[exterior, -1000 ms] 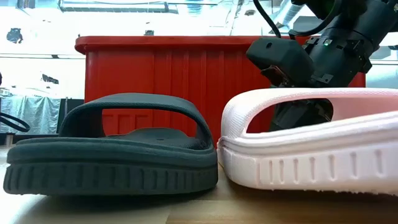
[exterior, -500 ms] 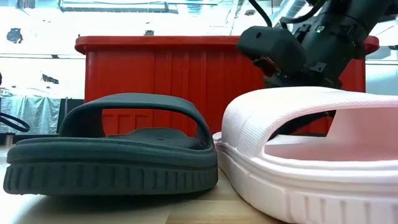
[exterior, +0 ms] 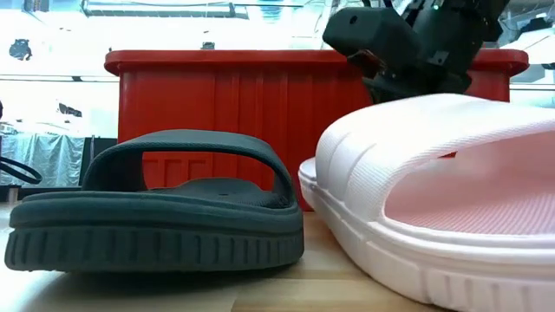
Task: Pick and place slides into bin
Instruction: Put the pink slide into the red container
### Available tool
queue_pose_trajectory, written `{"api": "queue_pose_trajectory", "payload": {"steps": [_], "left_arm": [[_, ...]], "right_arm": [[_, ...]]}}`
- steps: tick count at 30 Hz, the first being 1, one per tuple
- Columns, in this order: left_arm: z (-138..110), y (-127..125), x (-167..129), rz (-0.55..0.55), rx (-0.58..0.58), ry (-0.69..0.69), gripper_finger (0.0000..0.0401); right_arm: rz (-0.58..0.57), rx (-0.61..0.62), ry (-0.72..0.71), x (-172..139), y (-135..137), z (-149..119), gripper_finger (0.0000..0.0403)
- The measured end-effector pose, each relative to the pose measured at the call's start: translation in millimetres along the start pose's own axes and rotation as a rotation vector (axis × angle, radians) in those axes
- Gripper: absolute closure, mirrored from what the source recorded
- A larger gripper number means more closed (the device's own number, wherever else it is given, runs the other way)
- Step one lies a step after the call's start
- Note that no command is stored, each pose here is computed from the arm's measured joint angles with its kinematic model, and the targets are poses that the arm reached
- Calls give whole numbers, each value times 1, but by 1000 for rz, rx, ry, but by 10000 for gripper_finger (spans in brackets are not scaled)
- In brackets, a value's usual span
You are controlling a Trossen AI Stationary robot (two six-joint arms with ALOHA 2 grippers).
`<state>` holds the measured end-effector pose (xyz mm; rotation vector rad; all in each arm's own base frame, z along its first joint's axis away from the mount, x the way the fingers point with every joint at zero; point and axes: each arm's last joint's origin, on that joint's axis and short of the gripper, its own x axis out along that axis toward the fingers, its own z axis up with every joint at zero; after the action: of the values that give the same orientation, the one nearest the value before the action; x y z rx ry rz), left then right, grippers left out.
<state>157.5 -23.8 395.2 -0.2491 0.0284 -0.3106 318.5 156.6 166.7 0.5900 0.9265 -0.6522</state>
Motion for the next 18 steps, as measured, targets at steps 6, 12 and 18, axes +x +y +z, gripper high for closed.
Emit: {"api": "queue_pose_trajectory", "payload": {"steps": [6,12,18], "left_arm": [[0,0,0,0,0,0,310],[0,0,0,0,0,0,310],[0,0,0,0,0,0,310]], "right_arm": [[-26,-39,-15,-19,10,9,402],[-69,-70,-43,-43,19,21,402],[-87,-112,-81,-70,28,35,402]]}}
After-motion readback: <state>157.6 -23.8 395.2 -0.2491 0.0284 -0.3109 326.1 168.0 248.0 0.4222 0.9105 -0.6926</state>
